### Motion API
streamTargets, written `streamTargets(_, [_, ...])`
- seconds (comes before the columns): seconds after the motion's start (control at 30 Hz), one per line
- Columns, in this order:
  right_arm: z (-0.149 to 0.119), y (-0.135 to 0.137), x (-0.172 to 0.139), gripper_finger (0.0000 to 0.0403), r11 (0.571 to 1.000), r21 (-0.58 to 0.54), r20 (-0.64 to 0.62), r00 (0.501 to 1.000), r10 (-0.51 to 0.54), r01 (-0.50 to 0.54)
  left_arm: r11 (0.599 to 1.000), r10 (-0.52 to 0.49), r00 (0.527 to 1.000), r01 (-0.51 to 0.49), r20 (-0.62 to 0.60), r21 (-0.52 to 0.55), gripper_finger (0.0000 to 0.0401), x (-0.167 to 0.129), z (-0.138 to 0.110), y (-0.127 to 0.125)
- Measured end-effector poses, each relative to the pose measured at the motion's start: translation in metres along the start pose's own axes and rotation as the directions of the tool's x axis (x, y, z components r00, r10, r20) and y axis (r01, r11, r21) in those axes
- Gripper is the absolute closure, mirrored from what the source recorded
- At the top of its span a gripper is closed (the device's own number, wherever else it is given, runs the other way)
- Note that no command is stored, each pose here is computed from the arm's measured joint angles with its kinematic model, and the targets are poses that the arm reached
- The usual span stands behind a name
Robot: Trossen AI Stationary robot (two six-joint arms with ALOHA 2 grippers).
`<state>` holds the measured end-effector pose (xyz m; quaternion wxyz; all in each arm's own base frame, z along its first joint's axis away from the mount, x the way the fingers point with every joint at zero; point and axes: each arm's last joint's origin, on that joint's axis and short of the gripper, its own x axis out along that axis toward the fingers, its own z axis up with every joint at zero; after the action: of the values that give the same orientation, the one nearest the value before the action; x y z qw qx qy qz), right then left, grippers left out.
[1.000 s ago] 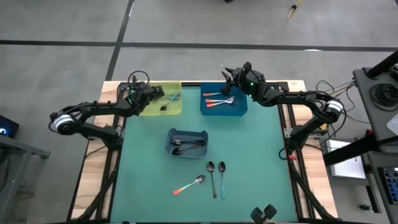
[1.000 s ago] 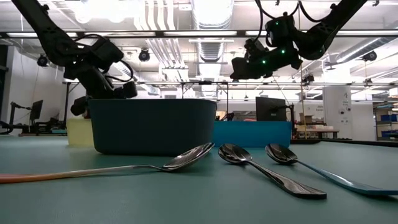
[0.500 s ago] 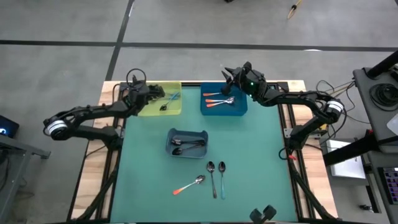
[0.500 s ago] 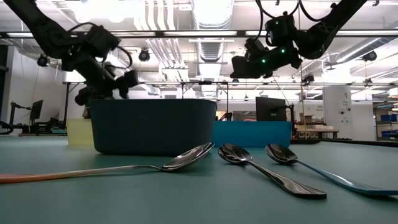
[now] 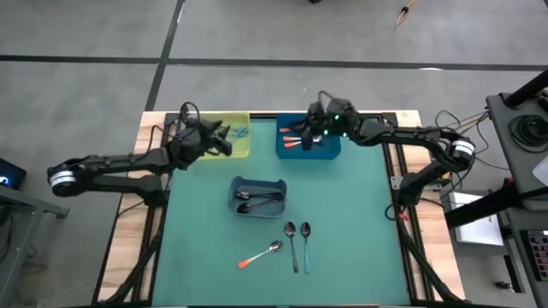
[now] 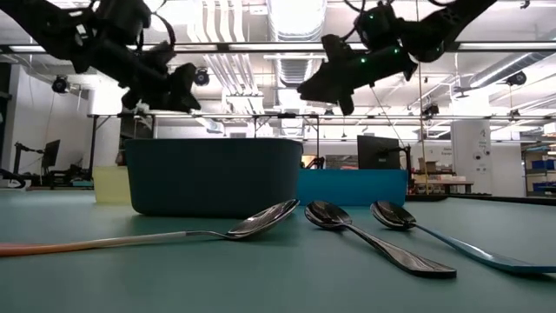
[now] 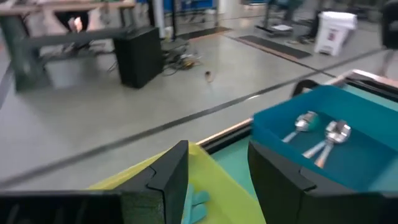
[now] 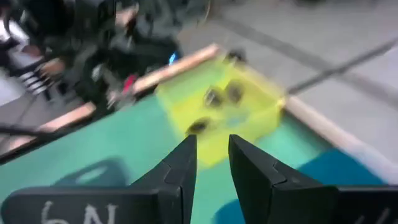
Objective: Sort silverware by color (type)
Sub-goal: Put the orange spoon into the blue bin
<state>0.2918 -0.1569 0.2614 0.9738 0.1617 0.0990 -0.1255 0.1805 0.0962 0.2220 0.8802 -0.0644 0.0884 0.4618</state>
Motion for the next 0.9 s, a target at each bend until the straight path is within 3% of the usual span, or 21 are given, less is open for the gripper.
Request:
streamTargets(0.3, [-0.031,0.072,0.011,0.0326,0.976,0.151,-0.192,0.964,0.187,-0.159,0.980,-0.141,0.990,0.135,0.028,0.145,0.0255,-0.020,0.003,-0.021])
streamTargets(0.63, [-0.040,0.134,0.007,0.0330,0.950,0.168,-0.334,0.892,0.305,-0.262,0.938,-0.304,0.952,0.293,0.034,0.184,0.0255,-0.041,-0.001,-0.047])
streamTargets(0.9, [-0.058,0.173,-0.006,0.0330,0.937,0.153,-0.495,0.796,0.348,-0.314,0.905,-0.410,0.904,0.388,0.120,0.172,0.0255,-0.057,0.023,-0.067])
